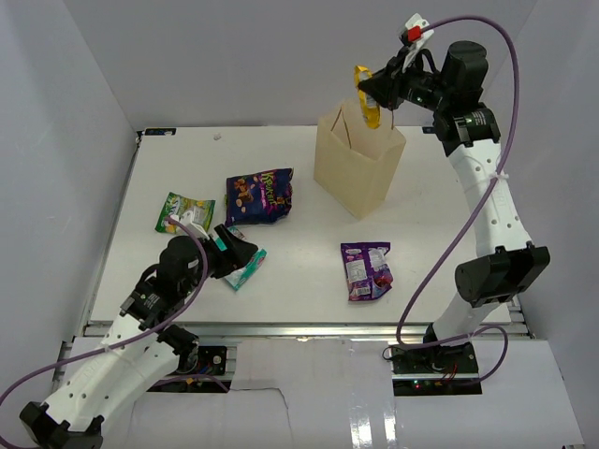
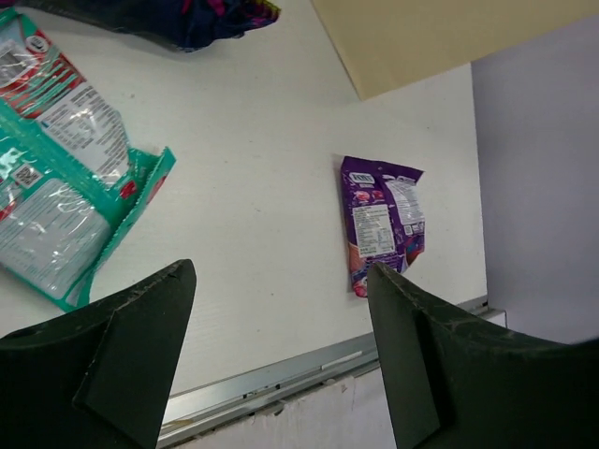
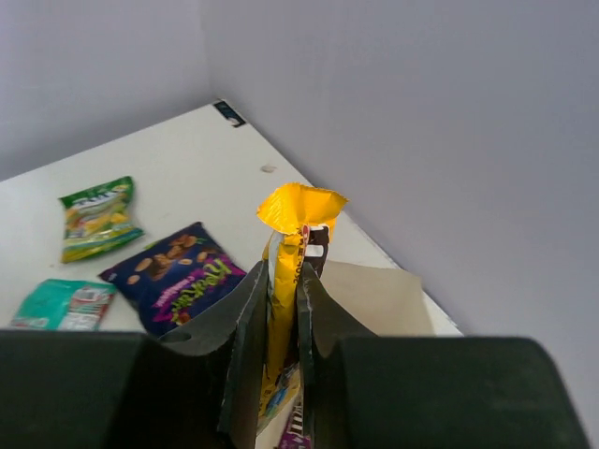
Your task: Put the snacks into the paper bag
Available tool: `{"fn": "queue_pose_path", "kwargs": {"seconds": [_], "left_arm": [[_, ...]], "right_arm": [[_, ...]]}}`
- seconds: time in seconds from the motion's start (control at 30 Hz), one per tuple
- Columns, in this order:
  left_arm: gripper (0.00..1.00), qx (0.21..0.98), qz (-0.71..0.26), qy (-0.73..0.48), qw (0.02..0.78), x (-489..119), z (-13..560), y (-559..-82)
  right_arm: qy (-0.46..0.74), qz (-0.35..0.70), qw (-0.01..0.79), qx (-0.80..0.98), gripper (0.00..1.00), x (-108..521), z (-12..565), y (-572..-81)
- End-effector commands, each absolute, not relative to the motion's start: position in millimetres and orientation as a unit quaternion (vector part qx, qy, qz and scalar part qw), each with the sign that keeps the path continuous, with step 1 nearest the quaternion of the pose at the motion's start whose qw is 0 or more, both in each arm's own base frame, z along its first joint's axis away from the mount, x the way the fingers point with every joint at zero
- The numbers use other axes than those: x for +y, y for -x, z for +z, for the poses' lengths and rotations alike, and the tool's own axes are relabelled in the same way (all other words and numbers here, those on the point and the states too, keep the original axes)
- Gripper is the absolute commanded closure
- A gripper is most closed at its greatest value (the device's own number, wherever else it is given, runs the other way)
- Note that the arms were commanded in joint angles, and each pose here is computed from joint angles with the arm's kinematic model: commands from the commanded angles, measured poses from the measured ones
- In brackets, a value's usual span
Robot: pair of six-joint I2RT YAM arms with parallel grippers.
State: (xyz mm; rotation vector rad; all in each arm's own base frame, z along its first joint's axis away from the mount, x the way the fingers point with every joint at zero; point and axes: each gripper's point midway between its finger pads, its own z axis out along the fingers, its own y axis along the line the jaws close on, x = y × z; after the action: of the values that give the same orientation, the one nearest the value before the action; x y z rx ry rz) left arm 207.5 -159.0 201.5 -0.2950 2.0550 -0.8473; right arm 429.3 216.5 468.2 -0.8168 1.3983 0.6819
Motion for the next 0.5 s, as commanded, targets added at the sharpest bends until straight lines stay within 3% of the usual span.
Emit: {"fn": "queue_pose_path", "kwargs": {"seconds": [0.0, 0.13, 0.2, 0.27, 0.33, 0.4, 0.47], "left_arm": [[0.16, 0.833, -0.3, 0.174, 0.431, -141, 188, -212], [0.18, 0.844, -0.267, 0.212, 0.414, -131, 174, -213], [0.18, 0.852, -0.241, 0.238, 0.399, -124, 163, -212], [0.18, 0.86, -0.22, 0.255, 0.385, -119, 155, -211], [0.18, 0.869, -0.197, 0.271, 0.366, -118, 145, -212], [0.18, 0.877, -0.178, 0.282, 0.346, -116, 136, -210], [0.17, 0.889, -0.153, 0.286, 0.325, -115, 122, -210]], "right_arm": [[0.336, 0.239, 0.661, 0.627, 0.89, 198, 457, -469], [0.343, 0.212, 0.646, 0.648, 0.88, 193, 419, -490], [0.346, 0.199, 0.634, 0.662, 0.82, 191, 397, -500], [0.347, 0.195, 0.624, 0.672, 0.71, 187, 382, -505], [0.352, 0.204, 0.613, 0.678, 0.52, 188, 374, -502], [0.361, 0.226, 0.598, 0.679, 0.34, 186, 374, -488], [0.38, 0.282, 0.585, 0.659, 0.24, 182, 391, -462]]}}
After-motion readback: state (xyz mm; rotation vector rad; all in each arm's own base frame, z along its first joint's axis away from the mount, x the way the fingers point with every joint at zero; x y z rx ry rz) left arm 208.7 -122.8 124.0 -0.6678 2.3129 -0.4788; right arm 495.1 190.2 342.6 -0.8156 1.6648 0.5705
